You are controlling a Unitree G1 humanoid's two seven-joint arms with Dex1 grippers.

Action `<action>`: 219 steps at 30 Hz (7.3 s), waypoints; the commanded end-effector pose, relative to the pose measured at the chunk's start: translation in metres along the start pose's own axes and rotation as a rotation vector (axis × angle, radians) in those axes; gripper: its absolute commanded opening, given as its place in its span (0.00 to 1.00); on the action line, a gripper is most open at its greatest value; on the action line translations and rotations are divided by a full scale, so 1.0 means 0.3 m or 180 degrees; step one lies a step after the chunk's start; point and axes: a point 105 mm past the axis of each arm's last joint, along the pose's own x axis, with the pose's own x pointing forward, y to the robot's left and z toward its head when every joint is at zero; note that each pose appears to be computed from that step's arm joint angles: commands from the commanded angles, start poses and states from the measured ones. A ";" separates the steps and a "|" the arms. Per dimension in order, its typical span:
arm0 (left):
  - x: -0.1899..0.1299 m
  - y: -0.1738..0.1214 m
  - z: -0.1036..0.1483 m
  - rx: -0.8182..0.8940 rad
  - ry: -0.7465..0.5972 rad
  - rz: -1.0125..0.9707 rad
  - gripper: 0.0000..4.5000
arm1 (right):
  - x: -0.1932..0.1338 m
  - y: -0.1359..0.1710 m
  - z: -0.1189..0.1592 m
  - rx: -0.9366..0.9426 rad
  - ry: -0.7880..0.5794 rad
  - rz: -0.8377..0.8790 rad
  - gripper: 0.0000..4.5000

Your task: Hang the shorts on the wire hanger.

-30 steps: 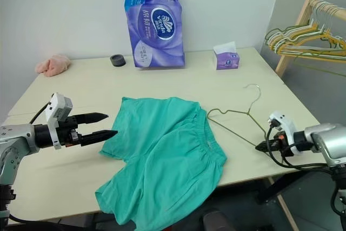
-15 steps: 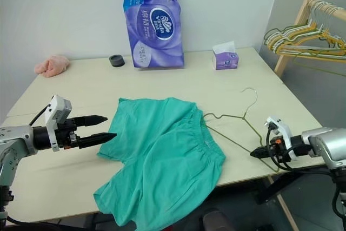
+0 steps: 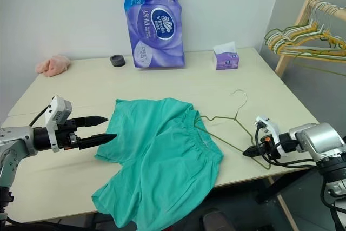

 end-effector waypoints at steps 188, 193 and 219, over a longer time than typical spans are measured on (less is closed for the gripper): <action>0.155 0.001 0.125 0.0674 0.0113 -0.0495 0.41 | 0.246 0.312 0.479 -0.3396 -0.0849 -0.0110 0.00; 0.173 -0.014 0.103 0.0852 0.0262 -0.0596 0.73 | 0.241 0.323 0.479 -0.3504 -0.0811 -0.0120 0.00; 0.220 -0.055 0.046 0.0801 0.0324 -0.0831 0.34 | 0.228 0.399 0.470 -0.3994 -0.0775 0.0047 0.00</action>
